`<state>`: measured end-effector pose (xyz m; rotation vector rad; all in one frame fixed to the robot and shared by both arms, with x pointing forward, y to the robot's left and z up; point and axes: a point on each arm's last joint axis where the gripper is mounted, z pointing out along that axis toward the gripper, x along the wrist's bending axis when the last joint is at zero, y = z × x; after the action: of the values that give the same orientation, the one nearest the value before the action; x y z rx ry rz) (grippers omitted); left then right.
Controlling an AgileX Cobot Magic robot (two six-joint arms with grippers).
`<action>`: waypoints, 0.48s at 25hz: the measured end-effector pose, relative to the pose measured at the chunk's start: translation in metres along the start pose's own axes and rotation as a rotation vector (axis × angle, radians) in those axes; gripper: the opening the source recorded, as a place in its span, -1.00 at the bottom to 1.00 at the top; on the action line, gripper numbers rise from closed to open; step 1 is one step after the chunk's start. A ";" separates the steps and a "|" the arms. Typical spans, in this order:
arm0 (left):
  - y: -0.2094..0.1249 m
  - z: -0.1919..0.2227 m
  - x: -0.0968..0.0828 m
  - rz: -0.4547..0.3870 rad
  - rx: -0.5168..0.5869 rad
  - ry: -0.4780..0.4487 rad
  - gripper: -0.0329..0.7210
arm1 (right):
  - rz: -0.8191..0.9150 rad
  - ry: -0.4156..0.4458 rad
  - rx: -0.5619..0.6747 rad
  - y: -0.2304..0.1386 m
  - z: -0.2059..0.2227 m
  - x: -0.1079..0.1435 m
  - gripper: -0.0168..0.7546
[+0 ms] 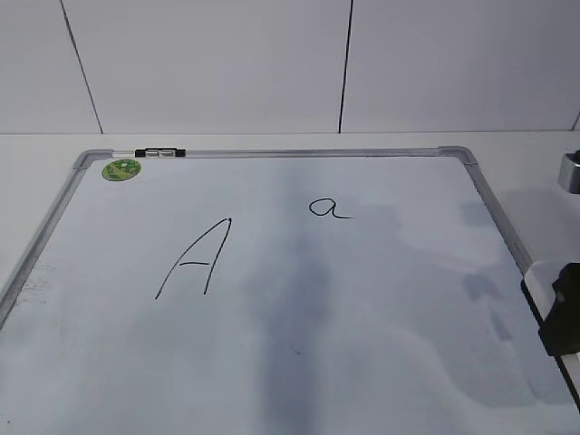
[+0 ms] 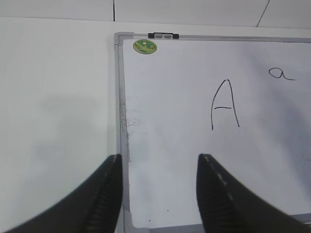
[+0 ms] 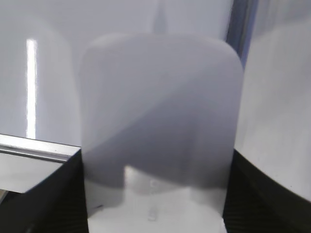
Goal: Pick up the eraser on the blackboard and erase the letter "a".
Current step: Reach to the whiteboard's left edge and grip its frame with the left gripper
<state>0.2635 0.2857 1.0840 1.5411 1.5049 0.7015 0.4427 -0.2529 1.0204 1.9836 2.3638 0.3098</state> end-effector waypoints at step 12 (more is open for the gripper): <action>0.042 0.080 0.010 -0.067 0.328 0.038 0.07 | 0.000 0.000 -0.006 0.001 0.000 0.000 0.40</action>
<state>0.3541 0.2841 1.0796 1.7147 1.7578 0.4630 0.4432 -0.2528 1.0205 1.9810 2.3599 0.3161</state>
